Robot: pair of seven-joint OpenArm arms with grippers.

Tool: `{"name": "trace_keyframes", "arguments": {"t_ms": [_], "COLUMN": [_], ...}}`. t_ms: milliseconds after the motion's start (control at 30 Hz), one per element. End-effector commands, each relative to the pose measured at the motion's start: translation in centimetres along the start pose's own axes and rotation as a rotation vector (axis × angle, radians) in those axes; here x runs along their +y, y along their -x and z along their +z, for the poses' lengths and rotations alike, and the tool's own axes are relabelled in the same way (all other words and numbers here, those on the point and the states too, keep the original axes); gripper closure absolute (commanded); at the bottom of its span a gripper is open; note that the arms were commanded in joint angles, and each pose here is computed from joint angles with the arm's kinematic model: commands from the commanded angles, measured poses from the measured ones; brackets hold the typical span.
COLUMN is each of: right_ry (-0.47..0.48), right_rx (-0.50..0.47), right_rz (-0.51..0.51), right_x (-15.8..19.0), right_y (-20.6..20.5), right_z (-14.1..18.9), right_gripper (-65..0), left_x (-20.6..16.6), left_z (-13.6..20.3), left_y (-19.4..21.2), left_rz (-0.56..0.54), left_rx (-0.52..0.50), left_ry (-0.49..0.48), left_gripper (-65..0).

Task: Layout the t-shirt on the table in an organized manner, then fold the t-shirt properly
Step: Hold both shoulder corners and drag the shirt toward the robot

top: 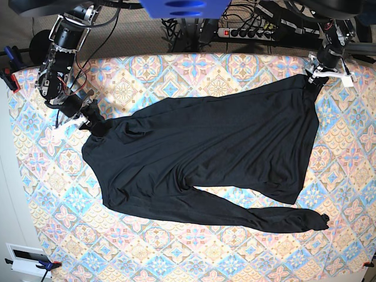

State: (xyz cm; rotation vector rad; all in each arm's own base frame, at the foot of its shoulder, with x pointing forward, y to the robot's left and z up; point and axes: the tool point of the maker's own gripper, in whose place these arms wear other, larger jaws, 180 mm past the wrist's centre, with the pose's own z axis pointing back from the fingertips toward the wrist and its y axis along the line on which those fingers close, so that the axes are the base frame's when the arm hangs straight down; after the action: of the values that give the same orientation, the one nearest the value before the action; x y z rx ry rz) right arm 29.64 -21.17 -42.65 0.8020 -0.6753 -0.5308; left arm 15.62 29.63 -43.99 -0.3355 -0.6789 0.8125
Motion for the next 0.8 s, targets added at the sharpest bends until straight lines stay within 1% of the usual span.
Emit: {"name": "trace_keyframes", "arguments": {"t_ms": [0, 100, 233, 300, 367, 600, 767], "right_ry": [0.039, 0.039, 0.039, 0.039, 0.039, 0.039, 0.039], "right_rx": [0.054, 0.056, 0.056, 0.056, 0.056, 0.056, 0.056], "right_rz": [-0.025, -0.025, -0.025, -0.025, -0.025, -0.025, -0.025], "right_x": [-1.0, -1.0, -1.0, -1.0, -1.0, -1.0, -1.0], "right_y": [1.5, 1.6, 1.6, 1.6, 1.6, 1.6, 1.6], "right_z": [0.0, 0.0, 0.0, 0.0, 0.0, 0.0, 0.0], "right_gripper": [-8.3, -8.3, -8.3, -8.3, -8.3, -8.3, -8.3], "left_x": [0.9, 0.8, 0.4, -0.1, -0.4, -1.6, -3.2], "left_z": [-0.1, -0.2, -0.2, -0.5, -0.6, -1.3, -2.1], "left_y": [2.4, 2.7, 3.7, 3.4, 3.5, 4.1, 6.0], "left_rz": [-0.015, -0.021, -0.016, -0.016, -0.014, 0.013, -0.01], "left_rx": [0.101, 0.119, 0.179, 0.175, 0.177, 0.174, 0.227], "left_ry": [-0.053, -0.049, -0.035, -0.023, -0.018, 0.009, 0.046], "left_gripper": [-24.6, -28.5, -37.6, -41.5, -43.7, -44.1, -44.1]}}
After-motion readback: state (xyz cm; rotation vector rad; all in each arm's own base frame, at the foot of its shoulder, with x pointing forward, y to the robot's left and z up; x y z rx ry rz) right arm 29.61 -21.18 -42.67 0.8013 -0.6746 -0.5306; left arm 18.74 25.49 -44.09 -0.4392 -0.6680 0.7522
